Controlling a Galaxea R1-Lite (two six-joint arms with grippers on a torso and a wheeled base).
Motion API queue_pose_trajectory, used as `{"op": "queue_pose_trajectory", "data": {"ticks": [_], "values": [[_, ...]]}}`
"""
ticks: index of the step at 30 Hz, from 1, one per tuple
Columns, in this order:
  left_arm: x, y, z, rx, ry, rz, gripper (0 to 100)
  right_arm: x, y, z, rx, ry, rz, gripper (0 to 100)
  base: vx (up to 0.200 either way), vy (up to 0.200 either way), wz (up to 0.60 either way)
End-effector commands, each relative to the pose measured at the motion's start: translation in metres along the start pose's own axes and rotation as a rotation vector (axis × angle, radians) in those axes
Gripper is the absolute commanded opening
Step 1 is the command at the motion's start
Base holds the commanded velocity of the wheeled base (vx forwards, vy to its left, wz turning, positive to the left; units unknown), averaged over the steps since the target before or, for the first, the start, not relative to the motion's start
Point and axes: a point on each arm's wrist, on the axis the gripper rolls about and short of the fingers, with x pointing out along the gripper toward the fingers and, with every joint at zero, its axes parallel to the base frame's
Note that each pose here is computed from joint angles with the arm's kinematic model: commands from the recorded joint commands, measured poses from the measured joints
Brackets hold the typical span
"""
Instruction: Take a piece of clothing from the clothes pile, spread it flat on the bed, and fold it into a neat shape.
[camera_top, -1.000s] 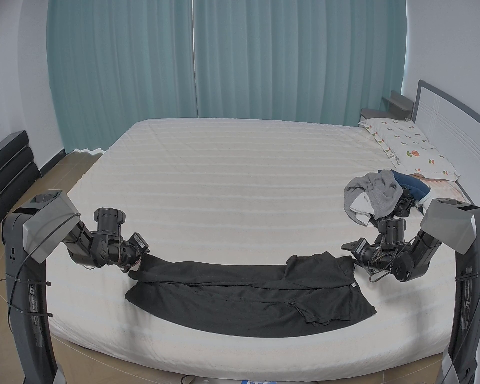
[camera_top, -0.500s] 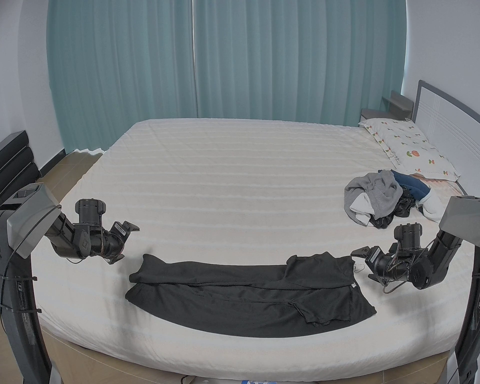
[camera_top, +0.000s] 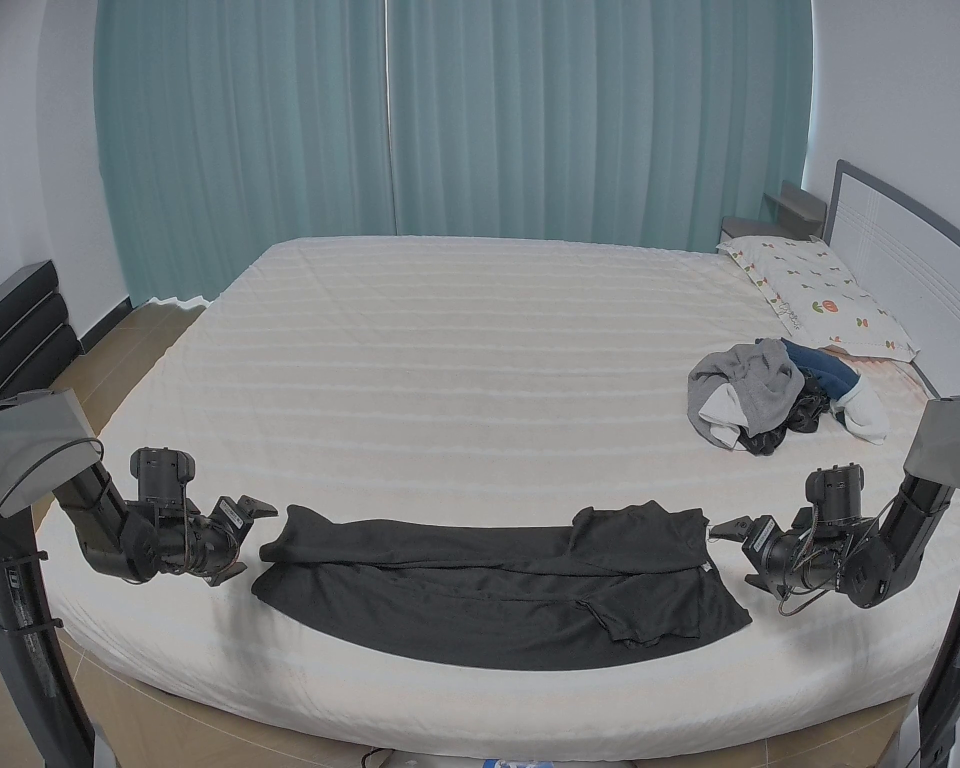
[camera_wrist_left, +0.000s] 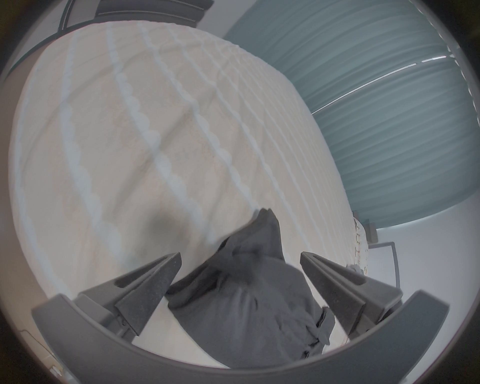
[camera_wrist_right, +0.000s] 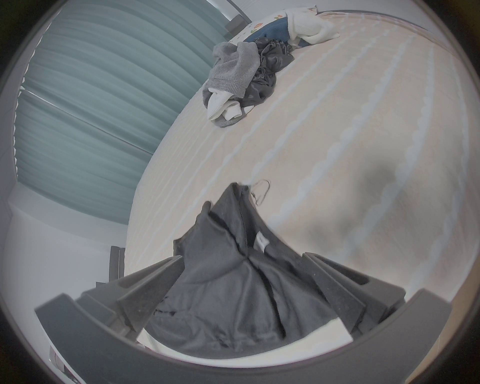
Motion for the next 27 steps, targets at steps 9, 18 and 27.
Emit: {"op": "queue_pose_trajectory", "data": {"ticks": [9,18,27], "values": [[0.0,0.009,-0.048,0.172,0.005,0.048,100,-0.016,0.003,-0.023,-0.016,0.022,-0.011,100,0.0,0.0,0.0],[0.023,0.0,-0.052,0.206,-0.063,0.091,100,-0.012,0.007,-0.025,-0.025,0.025,0.005,100,0.0,0.0,0.0],[0.034,0.005,-0.051,0.227,-0.107,0.151,0,-0.007,0.004,-0.027,-0.025,0.036,-0.01,100,0.0,0.0,0.0]]}}
